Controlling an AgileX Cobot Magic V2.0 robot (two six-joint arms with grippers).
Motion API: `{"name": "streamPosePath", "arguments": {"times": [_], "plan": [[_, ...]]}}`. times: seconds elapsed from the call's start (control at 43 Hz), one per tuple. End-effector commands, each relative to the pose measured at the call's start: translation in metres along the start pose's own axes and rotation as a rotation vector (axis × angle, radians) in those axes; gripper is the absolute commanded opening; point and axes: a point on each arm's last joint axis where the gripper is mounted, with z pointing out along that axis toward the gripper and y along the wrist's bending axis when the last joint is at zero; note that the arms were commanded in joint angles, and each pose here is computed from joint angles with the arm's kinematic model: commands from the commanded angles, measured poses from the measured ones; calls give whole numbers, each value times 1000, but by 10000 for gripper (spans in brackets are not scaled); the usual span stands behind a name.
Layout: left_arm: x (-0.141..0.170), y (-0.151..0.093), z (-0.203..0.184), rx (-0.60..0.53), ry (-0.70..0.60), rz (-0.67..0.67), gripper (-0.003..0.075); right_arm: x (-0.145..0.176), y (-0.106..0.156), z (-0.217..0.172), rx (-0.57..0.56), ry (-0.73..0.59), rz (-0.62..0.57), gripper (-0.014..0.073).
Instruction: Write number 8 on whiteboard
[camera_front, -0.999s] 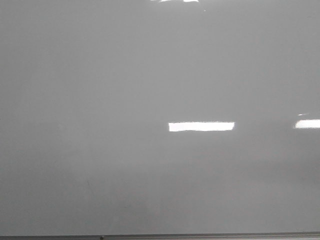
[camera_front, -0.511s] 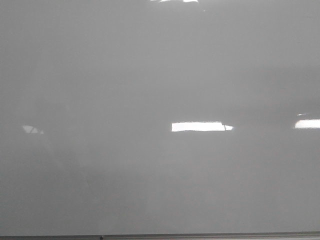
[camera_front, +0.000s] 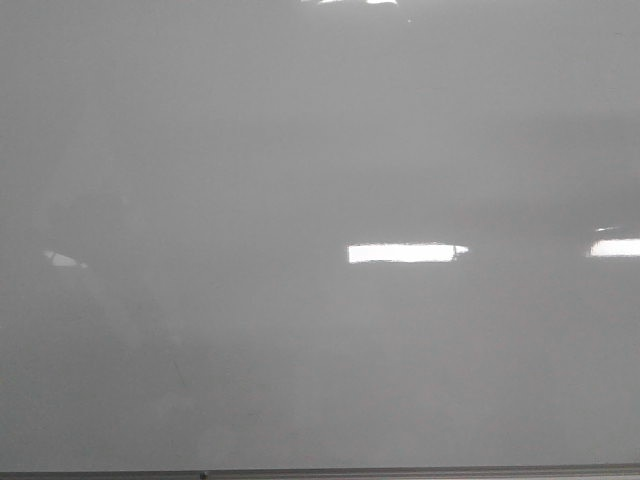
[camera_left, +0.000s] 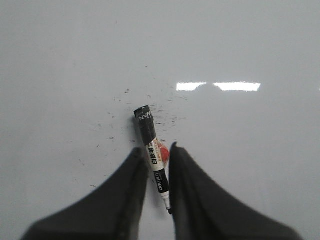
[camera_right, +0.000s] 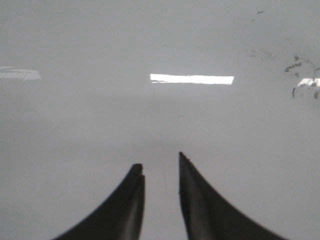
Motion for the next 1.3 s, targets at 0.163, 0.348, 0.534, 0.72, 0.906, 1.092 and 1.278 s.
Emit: {"name": "streamPosePath", "arguments": {"times": [0.163, 0.348, 0.534, 0.72, 0.906, 1.092, 1.278], "plan": [[-22, 0, -2, -4, -138, -37, 587, -18, 0, -2, 5, -98, 1, 608], [-17, 0, 13, 5, -44, -85, 584, -18, 0, -2, 5, -100, 1, 608], [-13, -3, 64, 25, 259, -211, 584, -18, 0, -2, 5, -100, 1, 608], [-6, 0, 116, -5, 403, -242, 584, -18, 0, -2, 5, -100, 1, 608], [14, 4, 155, -46, 477, -243, 561, -18, 0, -2, 5, -100, 1, 608], [23, 8, 179, -77, 468, -238, 507, -18, 0, -2, 5, -100, 1, 608], [27, 9, 189, -90, 459, -235, 436, -18, 0, -2, 5, -100, 1, 608]]}}
